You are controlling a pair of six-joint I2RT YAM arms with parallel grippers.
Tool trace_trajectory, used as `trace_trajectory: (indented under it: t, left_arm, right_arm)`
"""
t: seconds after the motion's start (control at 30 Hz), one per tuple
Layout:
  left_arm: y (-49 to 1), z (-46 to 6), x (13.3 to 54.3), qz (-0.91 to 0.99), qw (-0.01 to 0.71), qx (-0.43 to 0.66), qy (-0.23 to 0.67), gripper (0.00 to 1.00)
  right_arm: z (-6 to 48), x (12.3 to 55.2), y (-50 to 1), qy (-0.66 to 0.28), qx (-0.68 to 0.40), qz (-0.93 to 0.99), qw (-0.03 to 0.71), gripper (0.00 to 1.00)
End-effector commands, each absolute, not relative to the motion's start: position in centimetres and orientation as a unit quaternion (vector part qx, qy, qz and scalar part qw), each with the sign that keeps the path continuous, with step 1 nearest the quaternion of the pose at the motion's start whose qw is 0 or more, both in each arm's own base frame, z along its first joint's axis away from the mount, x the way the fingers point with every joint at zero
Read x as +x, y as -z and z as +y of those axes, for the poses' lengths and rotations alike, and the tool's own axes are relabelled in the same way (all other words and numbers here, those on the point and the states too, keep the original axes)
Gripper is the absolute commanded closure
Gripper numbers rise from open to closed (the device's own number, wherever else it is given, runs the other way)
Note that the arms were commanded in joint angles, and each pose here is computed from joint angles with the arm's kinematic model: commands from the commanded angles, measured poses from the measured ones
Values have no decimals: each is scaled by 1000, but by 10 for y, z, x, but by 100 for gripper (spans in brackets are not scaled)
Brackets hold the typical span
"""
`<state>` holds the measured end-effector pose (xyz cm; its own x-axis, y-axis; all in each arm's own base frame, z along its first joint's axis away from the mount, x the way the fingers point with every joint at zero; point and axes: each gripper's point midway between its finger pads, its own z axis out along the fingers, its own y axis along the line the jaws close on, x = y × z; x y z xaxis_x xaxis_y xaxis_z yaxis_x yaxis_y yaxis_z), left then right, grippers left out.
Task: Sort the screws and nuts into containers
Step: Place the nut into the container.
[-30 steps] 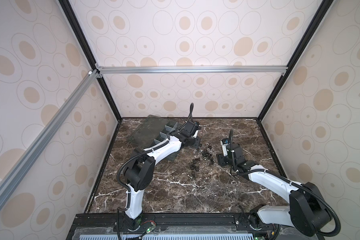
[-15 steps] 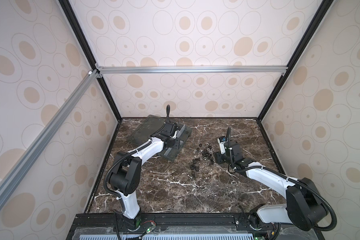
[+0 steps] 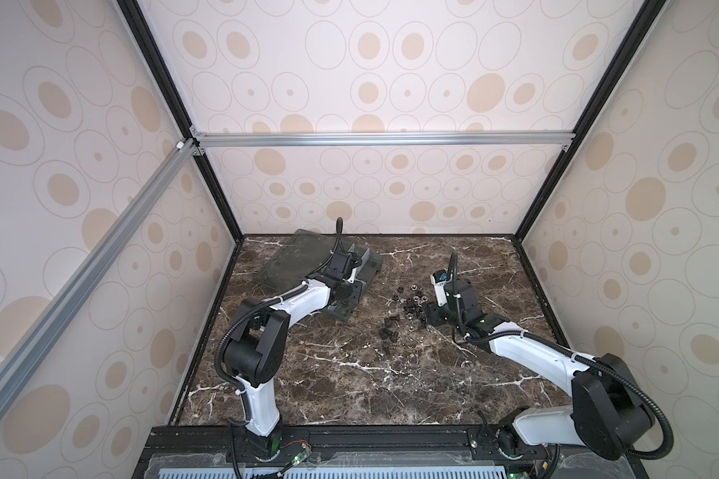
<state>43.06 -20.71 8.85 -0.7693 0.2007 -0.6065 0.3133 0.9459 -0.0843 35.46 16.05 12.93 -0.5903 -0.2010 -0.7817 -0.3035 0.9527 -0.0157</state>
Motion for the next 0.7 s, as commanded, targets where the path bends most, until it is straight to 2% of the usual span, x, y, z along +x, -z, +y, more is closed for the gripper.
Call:
trace_trajectory:
  t: [0.0, 0.13, 0.33, 0.67]
  left_arm:
    - [-92, -218, 435, 931, 316, 149, 108, 60]
    - [-76, -219, 434, 935, 307, 145, 100, 70]
    - [-58, -241, 431, 936, 287, 169, 109, 70]
    - [-77, -271, 437, 926, 308, 165, 142, 69]
  right_arm:
    - [165, 357, -137, -62, -143, 884, 441, 33]
    - [164, 356, -140, -63, -142, 880, 448, 33]
    - [161, 356, -143, -57, -143, 877, 456, 33]
    - [158, 357, -140, -45, -142, 877, 457, 32]
